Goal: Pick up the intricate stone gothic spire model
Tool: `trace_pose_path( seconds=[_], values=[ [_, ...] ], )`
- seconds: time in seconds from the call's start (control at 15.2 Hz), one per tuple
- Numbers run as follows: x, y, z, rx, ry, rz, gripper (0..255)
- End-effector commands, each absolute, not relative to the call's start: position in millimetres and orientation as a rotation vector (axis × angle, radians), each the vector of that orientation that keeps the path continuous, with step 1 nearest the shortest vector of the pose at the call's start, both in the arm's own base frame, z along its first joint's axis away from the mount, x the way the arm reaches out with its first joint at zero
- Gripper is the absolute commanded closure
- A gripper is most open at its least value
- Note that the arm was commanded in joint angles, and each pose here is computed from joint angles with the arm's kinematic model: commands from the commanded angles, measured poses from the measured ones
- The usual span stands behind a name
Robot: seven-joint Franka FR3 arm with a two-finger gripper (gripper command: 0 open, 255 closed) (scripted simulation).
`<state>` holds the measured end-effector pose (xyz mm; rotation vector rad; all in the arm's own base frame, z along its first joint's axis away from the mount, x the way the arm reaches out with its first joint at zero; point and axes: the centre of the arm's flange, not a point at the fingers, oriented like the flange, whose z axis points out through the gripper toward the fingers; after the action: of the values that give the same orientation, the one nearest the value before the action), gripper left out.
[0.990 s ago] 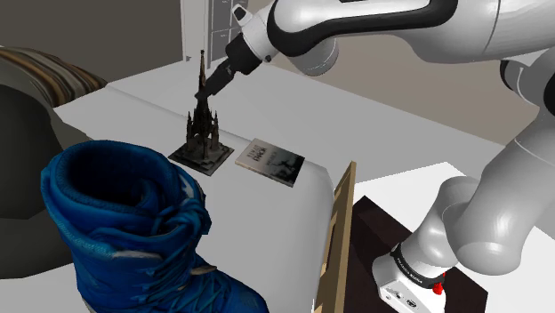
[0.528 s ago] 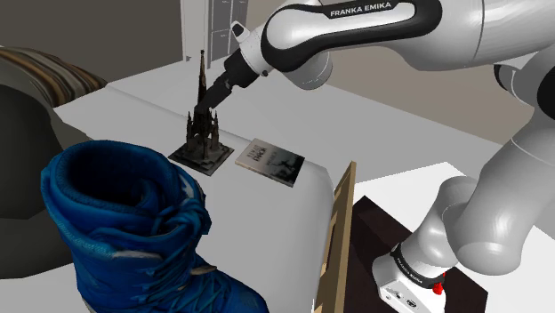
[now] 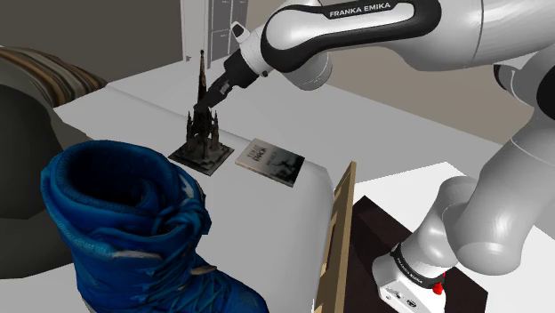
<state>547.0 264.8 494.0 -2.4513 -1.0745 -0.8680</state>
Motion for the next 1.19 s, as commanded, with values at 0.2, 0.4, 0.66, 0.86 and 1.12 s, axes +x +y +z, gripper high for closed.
trace_pose_path(
  seconds=[0.2, 0.4, 0.66, 0.86, 1.12],
  values=[
    [546.9, 264.6, 503.7, -2.451, -1.076, -0.866, 255],
    [546.9, 264.6, 519.5, -2.451, -1.076, -0.866, 255],
    [546.9, 264.6, 540.6, -2.451, -1.076, -0.866, 255],
    [546.9, 264.6, 556.5, -2.451, -1.076, -0.866, 255],
    [546.9, 264.6, 573.1, -2.451, -1.076, -0.866, 255]
  ],
)
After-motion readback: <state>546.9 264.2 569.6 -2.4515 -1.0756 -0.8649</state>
